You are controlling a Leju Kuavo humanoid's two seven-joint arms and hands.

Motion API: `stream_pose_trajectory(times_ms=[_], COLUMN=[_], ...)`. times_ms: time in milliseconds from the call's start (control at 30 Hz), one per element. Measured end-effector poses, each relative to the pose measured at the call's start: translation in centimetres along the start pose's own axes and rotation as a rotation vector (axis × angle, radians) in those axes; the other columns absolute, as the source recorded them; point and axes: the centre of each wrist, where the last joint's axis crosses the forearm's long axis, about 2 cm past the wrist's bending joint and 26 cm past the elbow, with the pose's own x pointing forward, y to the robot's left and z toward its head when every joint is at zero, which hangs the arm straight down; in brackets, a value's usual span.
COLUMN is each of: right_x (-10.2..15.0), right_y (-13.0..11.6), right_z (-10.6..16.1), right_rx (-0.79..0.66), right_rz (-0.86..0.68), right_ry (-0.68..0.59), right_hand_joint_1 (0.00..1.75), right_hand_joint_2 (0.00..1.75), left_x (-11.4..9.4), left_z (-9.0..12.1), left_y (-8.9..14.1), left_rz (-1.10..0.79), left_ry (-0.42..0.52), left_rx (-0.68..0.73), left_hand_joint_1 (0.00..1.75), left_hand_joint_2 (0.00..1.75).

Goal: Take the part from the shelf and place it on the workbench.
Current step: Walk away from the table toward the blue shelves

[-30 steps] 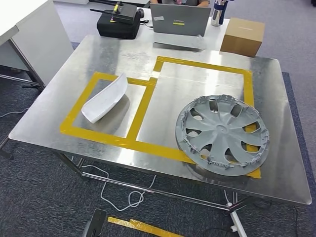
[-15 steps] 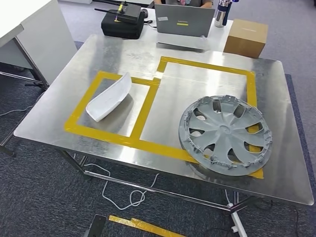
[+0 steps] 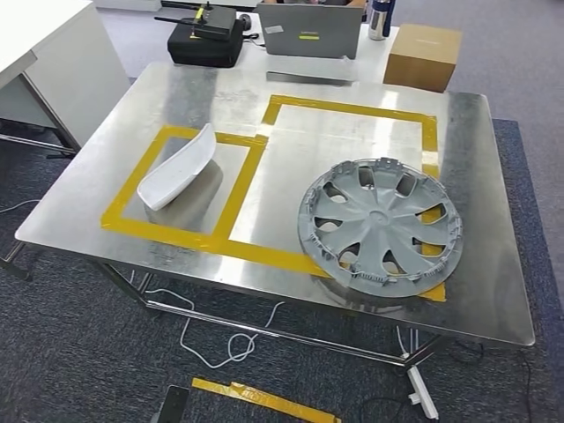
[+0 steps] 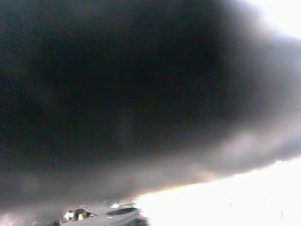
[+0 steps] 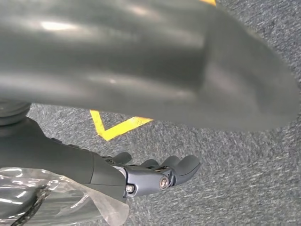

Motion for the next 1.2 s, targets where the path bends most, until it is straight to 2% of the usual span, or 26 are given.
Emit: stream_pose_trajectory(times_ms=[867,1100,1200], right_x=[0.0,0.0,0.0], right_y=[-0.2,-0.1,0.1], right_z=[-0.1,-0.1,0.0], right_rx=[0.032,0.057,0.063], right_rz=[0.053,0.094,0.144], right_ry=[0.003,-0.003,-0.009], right_hand_joint_1=[0.00,0.00,0.00], right_hand_joint_2=[0.00,0.00,0.00], left_x=[-0.5,-0.6,-1.0], left_z=[0.4,0.4,0.5], left_y=[-0.2,0.2,1.1], left_rz=[0.051,0.070,0.108], left_ry=[0.016,0.018,0.020], left_rx=[0.015,0.032,0.051], left_hand_joint_1=[0.00,0.00,0.00], left_hand_joint_2=[0.00,0.00,0.00])
